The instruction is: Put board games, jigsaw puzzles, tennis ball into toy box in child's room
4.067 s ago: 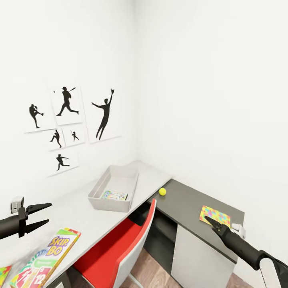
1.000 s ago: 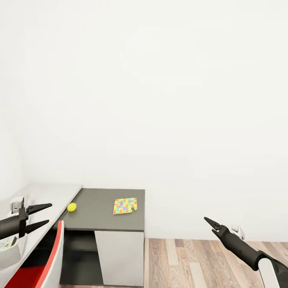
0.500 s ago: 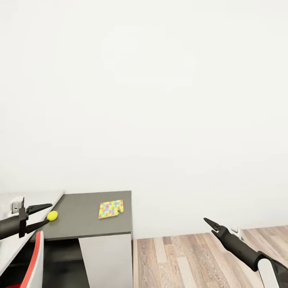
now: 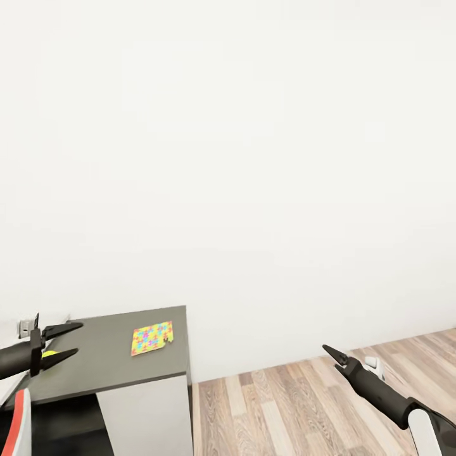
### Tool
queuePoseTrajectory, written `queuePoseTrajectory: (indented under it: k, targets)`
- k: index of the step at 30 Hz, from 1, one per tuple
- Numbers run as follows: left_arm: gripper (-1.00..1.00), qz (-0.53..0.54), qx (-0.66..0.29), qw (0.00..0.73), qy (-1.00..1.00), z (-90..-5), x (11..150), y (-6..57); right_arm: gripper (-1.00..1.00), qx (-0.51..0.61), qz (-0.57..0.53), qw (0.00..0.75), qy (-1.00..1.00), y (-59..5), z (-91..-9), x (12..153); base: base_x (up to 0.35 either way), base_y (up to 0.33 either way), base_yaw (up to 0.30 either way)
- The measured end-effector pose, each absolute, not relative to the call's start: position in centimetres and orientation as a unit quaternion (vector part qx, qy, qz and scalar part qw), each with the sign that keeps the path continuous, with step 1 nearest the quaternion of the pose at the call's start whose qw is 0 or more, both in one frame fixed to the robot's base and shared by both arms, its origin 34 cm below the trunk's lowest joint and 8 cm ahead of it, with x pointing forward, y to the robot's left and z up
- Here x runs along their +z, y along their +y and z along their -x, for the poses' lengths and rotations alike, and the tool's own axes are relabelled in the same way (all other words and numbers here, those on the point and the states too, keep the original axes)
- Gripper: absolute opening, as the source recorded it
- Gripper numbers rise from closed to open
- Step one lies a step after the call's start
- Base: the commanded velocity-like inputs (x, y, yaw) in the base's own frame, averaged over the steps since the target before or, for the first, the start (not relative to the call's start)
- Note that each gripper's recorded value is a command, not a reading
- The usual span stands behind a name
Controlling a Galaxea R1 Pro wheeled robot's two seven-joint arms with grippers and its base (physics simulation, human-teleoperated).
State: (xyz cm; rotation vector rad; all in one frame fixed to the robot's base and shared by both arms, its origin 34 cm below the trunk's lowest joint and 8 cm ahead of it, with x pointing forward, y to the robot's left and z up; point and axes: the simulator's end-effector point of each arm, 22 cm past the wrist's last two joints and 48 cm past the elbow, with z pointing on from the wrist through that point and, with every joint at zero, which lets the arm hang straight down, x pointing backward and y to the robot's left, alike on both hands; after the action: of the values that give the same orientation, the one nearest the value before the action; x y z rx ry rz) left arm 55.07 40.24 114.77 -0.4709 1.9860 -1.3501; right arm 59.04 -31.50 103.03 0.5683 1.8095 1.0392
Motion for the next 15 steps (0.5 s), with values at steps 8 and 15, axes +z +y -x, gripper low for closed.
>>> queuePoseTrajectory:
  k: [8, 15]
  targets:
    - [1.00, 0.180, -0.519, 0.342, 0.762, -55.04, 114.93, 40.26, 1.00, 0.424, -0.231, 0.471, 0.738, -31.52, -59.03, 103.17, 0.000, 0.000, -0.261]
    - [1.00, 0.179, -0.519, 0.342, 0.762, -54.99, 115.02, 40.23, 1.00, 0.425, -0.231, 0.472, 0.737, -31.50, -59.02, 103.30, 0.000, 0.000, -0.261]
